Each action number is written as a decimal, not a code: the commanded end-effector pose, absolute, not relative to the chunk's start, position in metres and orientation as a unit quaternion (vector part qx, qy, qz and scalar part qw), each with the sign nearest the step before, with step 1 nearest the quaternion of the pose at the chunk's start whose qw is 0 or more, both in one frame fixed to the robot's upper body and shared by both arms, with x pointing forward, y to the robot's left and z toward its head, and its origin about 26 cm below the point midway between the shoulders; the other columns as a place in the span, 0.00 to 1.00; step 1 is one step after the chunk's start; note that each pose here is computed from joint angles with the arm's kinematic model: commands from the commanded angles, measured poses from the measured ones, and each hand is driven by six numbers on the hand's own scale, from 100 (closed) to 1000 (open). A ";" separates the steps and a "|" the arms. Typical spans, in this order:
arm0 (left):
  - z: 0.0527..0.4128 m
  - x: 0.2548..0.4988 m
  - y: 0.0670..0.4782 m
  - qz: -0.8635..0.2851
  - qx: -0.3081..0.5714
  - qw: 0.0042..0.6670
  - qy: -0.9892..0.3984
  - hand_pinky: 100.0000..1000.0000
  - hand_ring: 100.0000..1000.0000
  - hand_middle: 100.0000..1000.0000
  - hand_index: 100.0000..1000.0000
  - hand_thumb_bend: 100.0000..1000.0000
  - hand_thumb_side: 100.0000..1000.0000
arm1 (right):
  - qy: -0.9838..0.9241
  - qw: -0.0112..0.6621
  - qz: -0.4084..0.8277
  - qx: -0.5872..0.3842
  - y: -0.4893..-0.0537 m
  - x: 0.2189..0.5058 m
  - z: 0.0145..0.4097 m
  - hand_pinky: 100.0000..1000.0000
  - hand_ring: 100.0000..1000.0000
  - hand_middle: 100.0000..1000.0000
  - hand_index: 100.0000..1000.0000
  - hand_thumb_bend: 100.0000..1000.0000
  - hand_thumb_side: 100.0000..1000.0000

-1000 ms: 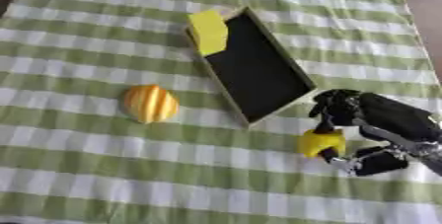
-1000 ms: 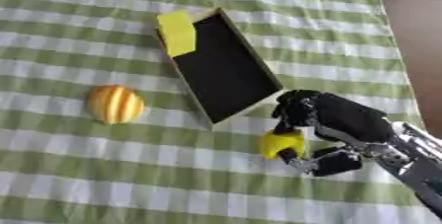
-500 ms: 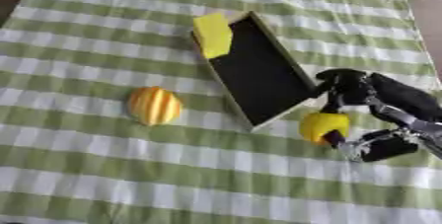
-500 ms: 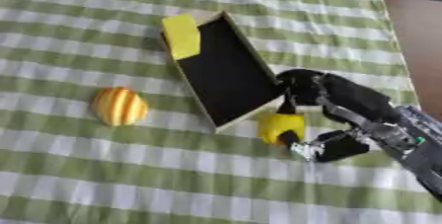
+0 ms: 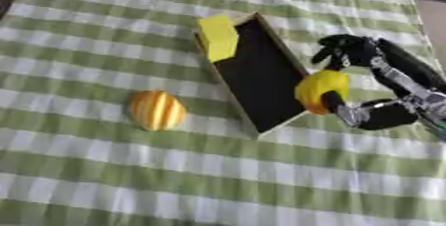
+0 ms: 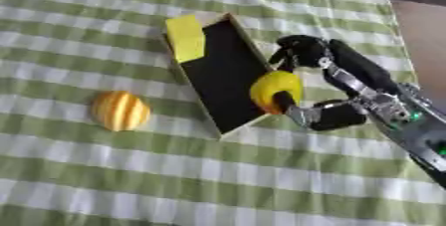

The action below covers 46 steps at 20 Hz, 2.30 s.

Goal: Pick up objects on the table and place them in the box.

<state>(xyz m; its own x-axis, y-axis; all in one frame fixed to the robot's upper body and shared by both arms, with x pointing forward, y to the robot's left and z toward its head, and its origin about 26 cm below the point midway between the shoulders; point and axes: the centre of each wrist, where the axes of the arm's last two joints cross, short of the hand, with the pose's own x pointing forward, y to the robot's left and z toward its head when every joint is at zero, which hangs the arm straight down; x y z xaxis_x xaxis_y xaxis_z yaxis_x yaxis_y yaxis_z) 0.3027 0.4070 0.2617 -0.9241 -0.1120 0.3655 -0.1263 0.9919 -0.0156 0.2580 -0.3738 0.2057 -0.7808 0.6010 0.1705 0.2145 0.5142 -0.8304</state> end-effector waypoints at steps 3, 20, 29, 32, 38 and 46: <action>0.274 0.302 0.410 0.001 0.062 0.165 -0.984 0.71 0.77 0.65 0.73 0.00 0.52 | -0.851 0.217 0.407 -0.250 -0.376 0.259 0.230 0.88 0.69 0.33 0.56 0.00 0.37; 0.276 0.309 0.405 0.007 0.039 0.150 -0.988 0.71 0.76 0.65 0.73 0.00 0.52 | -0.839 0.248 0.398 -0.275 -0.372 0.274 0.247 0.91 0.73 0.40 0.63 0.00 0.36; 0.275 0.308 0.404 0.012 0.036 0.155 -0.987 0.71 0.76 0.65 0.73 0.00 0.52 | -0.772 0.254 0.475 -0.337 -0.375 0.285 0.229 0.98 0.93 0.69 0.87 0.00 0.11; 0.274 0.308 0.404 0.013 0.035 0.156 -0.987 0.71 0.76 0.65 0.73 0.00 0.52 | -0.749 0.246 0.501 -0.357 -0.375 0.286 0.227 1.00 1.00 0.80 1.00 0.00 0.11; 0.273 0.307 0.404 0.014 0.036 0.162 -0.986 0.72 0.76 0.65 0.73 0.00 0.52 | -0.754 0.244 0.499 -0.350 -0.371 0.281 0.231 1.00 1.00 0.81 1.00 0.00 0.16; 0.268 0.305 0.406 0.013 0.044 0.173 -0.984 0.72 0.76 0.65 0.73 0.00 0.52 | -0.817 0.225 0.465 -0.256 -0.367 0.267 0.243 1.00 1.00 0.82 1.00 0.00 0.33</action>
